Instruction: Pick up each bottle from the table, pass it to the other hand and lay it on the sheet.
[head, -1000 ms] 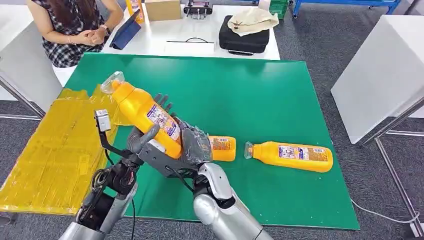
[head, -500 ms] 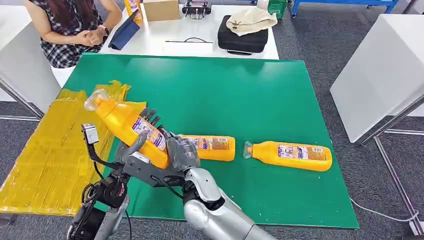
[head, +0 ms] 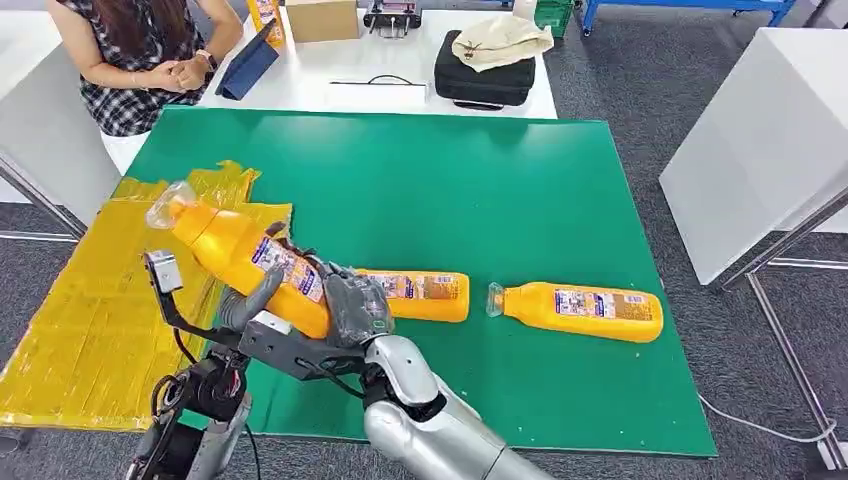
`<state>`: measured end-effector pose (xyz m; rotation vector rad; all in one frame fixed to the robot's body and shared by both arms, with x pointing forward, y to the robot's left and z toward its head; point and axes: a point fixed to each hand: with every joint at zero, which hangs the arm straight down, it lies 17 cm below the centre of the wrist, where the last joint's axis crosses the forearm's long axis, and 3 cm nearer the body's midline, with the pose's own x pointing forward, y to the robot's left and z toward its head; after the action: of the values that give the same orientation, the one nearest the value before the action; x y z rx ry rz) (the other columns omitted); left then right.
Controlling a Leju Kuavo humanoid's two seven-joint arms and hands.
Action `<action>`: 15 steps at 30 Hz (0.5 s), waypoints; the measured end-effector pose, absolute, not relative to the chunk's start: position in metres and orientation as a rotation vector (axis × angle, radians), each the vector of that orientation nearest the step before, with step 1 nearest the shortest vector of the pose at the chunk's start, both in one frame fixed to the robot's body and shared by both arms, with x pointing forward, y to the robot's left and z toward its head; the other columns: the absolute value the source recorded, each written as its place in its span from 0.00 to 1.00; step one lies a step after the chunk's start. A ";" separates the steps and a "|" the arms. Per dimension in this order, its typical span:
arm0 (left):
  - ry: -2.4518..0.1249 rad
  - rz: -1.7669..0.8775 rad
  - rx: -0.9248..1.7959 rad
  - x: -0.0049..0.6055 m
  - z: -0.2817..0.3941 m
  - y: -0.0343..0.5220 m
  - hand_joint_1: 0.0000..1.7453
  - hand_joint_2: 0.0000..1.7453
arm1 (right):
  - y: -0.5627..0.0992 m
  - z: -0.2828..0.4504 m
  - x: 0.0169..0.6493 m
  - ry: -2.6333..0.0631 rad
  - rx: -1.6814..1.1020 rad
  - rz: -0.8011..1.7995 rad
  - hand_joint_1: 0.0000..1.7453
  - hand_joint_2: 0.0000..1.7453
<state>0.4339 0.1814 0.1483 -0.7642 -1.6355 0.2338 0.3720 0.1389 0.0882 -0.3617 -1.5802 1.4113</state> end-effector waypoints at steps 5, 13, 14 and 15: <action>-1.834 0.084 -0.431 0.450 0.176 0.194 1.00 1.00 | 0.116 0.092 0.377 -1.614 -0.401 1.311 0.00 0.00; -1.956 -0.423 0.837 0.492 0.229 0.270 1.00 1.00 | 0.041 0.123 0.404 -1.644 -0.470 1.084 0.00 0.00; -1.921 -0.495 0.979 0.498 0.231 0.277 1.00 1.00 | 0.033 0.126 0.406 -1.647 -0.477 1.066 0.00 0.00; -1.882 -0.554 1.095 0.504 0.231 0.284 1.00 1.00 | 0.028 0.130 0.408 -1.652 -0.484 1.052 0.00 0.00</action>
<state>0.5036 0.2836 0.2314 1.0952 -1.8817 -0.5539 0.4076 0.0278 0.1297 -0.4835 -1.6516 1.0516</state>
